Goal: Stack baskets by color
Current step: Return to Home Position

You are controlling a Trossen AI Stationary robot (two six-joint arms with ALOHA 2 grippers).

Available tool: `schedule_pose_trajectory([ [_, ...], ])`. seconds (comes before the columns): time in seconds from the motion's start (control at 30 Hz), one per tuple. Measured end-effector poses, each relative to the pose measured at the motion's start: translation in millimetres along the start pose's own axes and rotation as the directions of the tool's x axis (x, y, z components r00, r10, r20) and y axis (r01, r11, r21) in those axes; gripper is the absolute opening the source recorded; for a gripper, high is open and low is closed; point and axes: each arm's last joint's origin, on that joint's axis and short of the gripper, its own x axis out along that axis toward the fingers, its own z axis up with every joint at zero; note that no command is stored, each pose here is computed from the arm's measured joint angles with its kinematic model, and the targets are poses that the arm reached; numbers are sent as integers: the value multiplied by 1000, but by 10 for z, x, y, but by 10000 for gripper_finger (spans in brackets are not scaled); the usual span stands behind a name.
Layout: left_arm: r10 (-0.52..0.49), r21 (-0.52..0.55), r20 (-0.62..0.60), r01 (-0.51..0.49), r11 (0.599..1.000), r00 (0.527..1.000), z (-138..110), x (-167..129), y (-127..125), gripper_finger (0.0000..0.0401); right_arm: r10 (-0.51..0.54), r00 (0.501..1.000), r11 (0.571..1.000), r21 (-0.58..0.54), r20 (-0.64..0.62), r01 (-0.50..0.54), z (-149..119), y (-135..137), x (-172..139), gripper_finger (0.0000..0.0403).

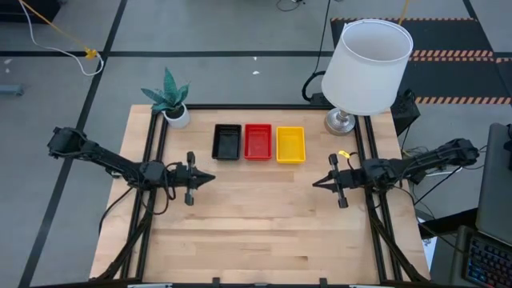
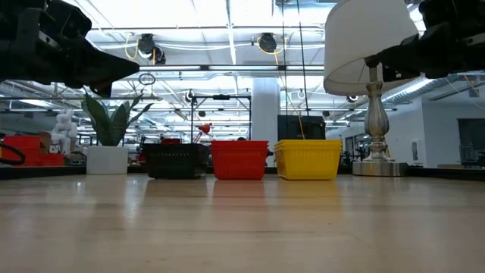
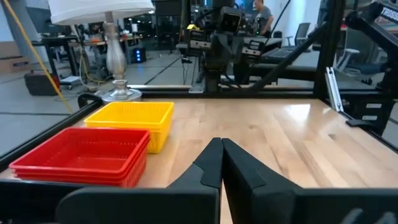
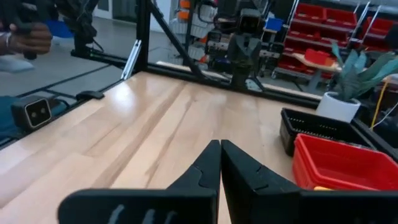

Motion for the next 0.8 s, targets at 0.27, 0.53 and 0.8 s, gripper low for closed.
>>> schedule_pose_trajectory([
  [0.27,-48,16,-4,48,999,999,-2,-4,-13,7,-9,999,1000,-3,39,9,-65,0,-70,4],
  [0.53,-62,-8,10,62,998,998,28,-27,-10,8,-24,992,1000,-16,125,26,-10,-12,-150,4],
  [0.8,-62,-28,-7,62,998,998,13,-30,-10,8,-98,985,995,-17,141,101,-2,-39,-245,4],
])
